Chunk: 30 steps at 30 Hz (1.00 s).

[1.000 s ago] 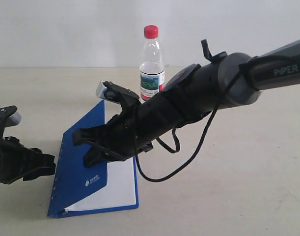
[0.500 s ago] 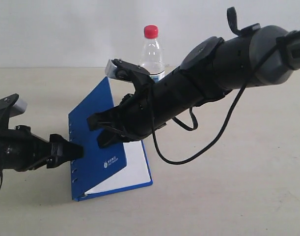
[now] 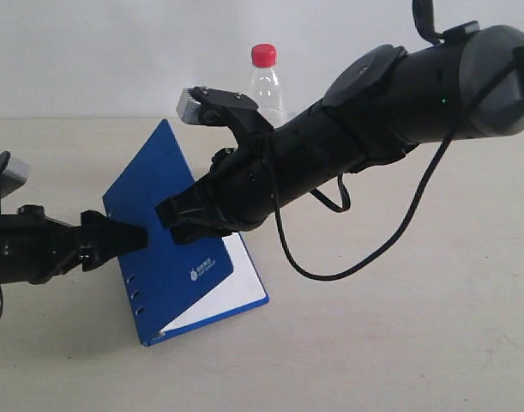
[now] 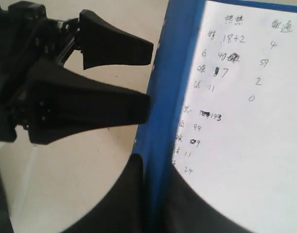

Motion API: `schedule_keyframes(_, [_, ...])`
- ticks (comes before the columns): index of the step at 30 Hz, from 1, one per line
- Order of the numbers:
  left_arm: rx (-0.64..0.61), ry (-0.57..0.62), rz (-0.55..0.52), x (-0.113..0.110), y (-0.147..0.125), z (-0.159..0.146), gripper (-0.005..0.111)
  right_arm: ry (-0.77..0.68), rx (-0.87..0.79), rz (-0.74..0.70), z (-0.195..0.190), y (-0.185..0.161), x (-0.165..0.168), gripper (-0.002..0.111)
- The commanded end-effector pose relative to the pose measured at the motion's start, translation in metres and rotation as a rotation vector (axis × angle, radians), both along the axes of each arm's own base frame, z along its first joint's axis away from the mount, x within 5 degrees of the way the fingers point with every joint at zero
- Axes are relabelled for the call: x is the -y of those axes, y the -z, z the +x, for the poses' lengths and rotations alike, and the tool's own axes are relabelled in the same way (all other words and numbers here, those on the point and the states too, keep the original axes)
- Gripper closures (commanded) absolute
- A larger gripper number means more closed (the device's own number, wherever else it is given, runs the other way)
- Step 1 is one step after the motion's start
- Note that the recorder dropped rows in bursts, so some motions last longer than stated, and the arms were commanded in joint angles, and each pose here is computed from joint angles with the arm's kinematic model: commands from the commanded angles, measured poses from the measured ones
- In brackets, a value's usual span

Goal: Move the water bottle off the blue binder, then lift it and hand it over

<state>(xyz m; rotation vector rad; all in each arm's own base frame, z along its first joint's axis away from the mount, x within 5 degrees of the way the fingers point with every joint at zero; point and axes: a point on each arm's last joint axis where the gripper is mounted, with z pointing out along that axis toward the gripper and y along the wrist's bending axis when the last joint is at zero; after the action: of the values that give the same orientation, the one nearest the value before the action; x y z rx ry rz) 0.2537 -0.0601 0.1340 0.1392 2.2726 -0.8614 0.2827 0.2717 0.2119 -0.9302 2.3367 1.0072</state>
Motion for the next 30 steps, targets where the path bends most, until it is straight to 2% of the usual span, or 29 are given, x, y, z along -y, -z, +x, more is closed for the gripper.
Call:
schedule_keyframes(1, [0.038,-0.083,-0.112,-0.023,-0.003,-0.005,0.019,0.003,0.084,0.018,0.001,-0.016,0.003,0.108])
schedule_keyframes(7, [0.164,0.009,-0.213,-0.023,-0.014,-0.011,0.019,-0.012,0.124,0.025,0.002,-0.02,0.003,0.108])
schedule_keyframes(11, [0.052,-0.117,-0.117,-0.033,-0.001,-0.008,0.019,-0.012,0.134,0.037,0.0,-0.025,0.004,0.108])
schedule_keyframes(13, [-0.012,-0.175,-0.12,-0.036,0.006,-0.009,0.019,-0.001,0.151,0.041,0.001,-0.029,0.005,0.108])
schedule_keyframes(15, [-0.026,-0.163,-0.157,-0.033,0.011,-0.01,0.019,0.009,0.163,0.047,0.001,-0.033,0.006,0.108])
schedule_keyframes(18, [-0.019,-0.106,-0.288,-0.025,0.016,-0.012,0.019,0.018,0.159,0.059,0.001,-0.035,0.006,0.108])
schedule_keyframes(20, [-0.044,-0.09,-0.335,-0.023,0.023,-0.013,0.019,0.016,0.157,0.058,0.0,-0.035,0.006,0.108])
schedule_keyframes(24, [-0.126,-0.124,-0.344,-0.024,0.044,-0.013,0.019,-0.004,0.113,0.05,-0.003,-0.033,0.006,0.108])
schedule_keyframes(26, [-0.155,-0.097,-0.342,-0.022,0.049,-0.016,0.019,-0.006,0.092,0.017,-0.005,-0.031,0.008,0.108])
schedule_keyframes(30, [-0.215,-0.064,-0.318,-0.022,0.053,-0.021,0.019,0.02,0.085,-0.158,-0.003,-0.019,0.019,0.108])
